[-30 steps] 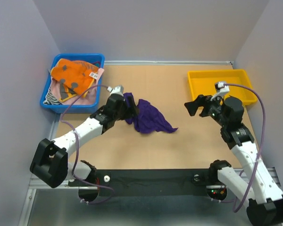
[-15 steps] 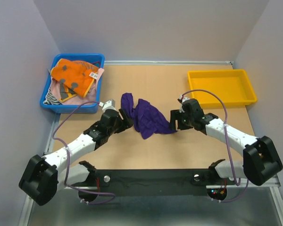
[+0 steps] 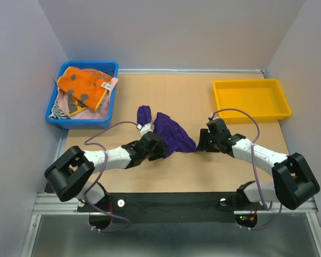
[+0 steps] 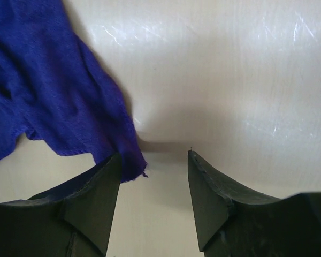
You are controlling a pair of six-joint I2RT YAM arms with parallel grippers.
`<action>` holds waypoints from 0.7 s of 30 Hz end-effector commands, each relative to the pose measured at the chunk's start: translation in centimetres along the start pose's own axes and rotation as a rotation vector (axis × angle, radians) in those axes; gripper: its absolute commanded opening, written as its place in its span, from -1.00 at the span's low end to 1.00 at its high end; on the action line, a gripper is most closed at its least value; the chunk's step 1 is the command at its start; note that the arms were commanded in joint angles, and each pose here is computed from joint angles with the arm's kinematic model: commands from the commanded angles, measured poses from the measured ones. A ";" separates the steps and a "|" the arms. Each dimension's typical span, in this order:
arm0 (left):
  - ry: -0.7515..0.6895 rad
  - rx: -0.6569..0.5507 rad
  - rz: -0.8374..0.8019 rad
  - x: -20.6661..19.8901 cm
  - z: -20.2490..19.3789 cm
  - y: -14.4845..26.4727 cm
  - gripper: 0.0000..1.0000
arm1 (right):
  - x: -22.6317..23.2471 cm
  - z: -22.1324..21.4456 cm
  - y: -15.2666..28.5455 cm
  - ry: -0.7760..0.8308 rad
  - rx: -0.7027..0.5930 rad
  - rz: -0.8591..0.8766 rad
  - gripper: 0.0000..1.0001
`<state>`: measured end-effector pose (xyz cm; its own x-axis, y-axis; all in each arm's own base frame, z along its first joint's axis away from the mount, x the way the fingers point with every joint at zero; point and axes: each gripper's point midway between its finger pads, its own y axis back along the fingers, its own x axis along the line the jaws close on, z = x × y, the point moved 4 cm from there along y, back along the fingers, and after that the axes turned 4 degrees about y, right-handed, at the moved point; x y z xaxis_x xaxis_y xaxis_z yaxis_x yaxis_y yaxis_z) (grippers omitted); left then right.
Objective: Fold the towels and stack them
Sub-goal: Move the towel to the center of the board
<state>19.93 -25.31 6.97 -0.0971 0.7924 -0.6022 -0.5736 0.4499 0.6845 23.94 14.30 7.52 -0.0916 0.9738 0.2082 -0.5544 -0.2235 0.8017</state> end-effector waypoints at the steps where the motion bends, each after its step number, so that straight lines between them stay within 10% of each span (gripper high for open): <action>1: 0.038 -0.058 -0.037 -2.6 0.9 -0.3 0.14 | 0.2 1.1 0.2 -0.080 -0.098 0.014 0.14; 21: -0.003 -0.030 0.153 0.3 -0.3 -1.8 0.10 | 0.9 0.2 0.3 -0.337 -0.204 0.132 0.02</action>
<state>20.59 -25.93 6.02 -0.1807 0.8175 -0.5469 -0.5890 0.3554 0.7258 22.94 14.63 7.19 0.0531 0.9109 0.4091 -0.6538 -0.2780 0.7038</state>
